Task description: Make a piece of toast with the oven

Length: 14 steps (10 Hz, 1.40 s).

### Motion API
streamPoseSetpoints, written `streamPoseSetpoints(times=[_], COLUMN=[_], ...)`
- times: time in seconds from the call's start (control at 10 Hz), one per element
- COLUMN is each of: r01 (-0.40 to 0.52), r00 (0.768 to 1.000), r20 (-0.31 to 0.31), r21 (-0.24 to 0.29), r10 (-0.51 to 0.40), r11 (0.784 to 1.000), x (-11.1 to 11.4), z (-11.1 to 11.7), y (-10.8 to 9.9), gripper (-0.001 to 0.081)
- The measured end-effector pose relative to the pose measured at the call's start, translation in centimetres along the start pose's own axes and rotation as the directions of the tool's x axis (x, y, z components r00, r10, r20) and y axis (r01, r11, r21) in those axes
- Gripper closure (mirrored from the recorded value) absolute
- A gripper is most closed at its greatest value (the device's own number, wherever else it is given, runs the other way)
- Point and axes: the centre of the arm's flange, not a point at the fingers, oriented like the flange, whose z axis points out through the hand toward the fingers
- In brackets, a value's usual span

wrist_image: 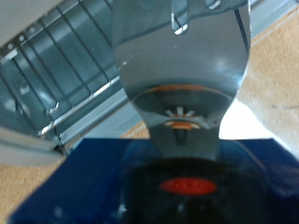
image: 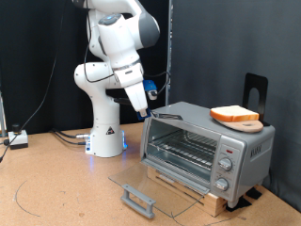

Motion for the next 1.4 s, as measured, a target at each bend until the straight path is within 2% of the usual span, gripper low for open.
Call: streamPoseSetpoints(times=[0.6, 1.1, 1.4], r01=[0.050, 0.064, 0.053], r00=[0.999, 0.997, 0.998], r20=[-0.022, -0.043, -0.039], r21=[0.019, 0.012, 0.008], r10=[-0.049, -0.064, -0.053], r11=[0.999, 0.998, 0.999], x=[3.0, 5.3, 6.1], z=[2.7, 2.7, 2.7], y=[-2.9, -5.9, -6.4], gripper=[0.0412, 0.0412, 0.0412])
